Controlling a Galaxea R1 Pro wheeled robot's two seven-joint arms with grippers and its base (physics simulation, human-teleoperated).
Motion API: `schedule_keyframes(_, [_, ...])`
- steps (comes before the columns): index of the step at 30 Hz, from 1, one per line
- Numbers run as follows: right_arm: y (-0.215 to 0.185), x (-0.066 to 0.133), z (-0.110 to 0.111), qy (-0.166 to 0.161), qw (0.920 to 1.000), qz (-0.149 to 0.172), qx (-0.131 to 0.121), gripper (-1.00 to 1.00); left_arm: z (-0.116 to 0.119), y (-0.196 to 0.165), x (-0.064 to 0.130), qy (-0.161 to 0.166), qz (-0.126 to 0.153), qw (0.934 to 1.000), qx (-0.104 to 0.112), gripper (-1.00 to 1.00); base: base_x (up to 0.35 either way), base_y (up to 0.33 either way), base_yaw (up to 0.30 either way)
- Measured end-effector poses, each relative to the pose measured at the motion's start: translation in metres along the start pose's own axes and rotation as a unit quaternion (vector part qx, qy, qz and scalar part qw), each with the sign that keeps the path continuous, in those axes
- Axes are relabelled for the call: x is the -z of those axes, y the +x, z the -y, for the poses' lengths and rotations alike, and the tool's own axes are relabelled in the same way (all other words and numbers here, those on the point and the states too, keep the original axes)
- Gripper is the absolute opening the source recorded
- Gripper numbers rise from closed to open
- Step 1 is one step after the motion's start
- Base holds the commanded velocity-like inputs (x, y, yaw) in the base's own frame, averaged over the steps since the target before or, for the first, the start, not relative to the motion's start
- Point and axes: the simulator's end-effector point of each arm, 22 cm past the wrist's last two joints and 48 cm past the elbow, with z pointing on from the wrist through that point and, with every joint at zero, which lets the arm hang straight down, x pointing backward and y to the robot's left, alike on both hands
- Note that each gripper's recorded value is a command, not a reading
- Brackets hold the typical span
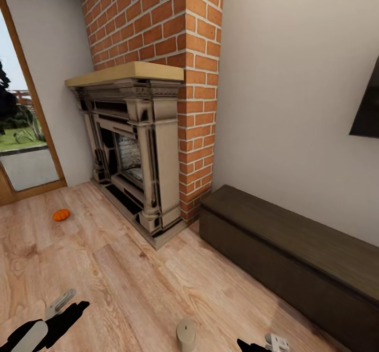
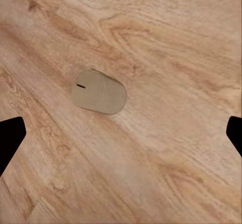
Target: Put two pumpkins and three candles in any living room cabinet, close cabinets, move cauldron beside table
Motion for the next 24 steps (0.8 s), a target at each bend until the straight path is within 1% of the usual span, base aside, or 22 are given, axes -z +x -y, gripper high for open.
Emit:
schedule_keyframes(5, [-0.0051, 0.0, -0.0001, 0.0, 0.9999, 0.012, 0.005, 1.0, 0.0003, 0.0002, -0.0001, 0.0, 0.0, 1.0, 0.001, 1.0, 0.007, 0.0, 0.014])
schedule_keyframes(20, [-0.006, 0.0004, 0.0006, 0.0, 0.9999, 0.014, 0.007, 1.0, 0.0005, 0.0004, -0.0002, 0.001, 0.0, 1.0, 0.001, 1.0, 0.0, 0.0, 0.0])
schedule_keyframes(24, [-0.0064, 0.0005, 0.0004, 0.0, 0.9999, 0.014, 0.007, 1.0, 0.0005, 0.0002, 0.0, 0.001, 0.0, 1.0, 0.001, 1.0, 0.121, 0.077, 0.0])
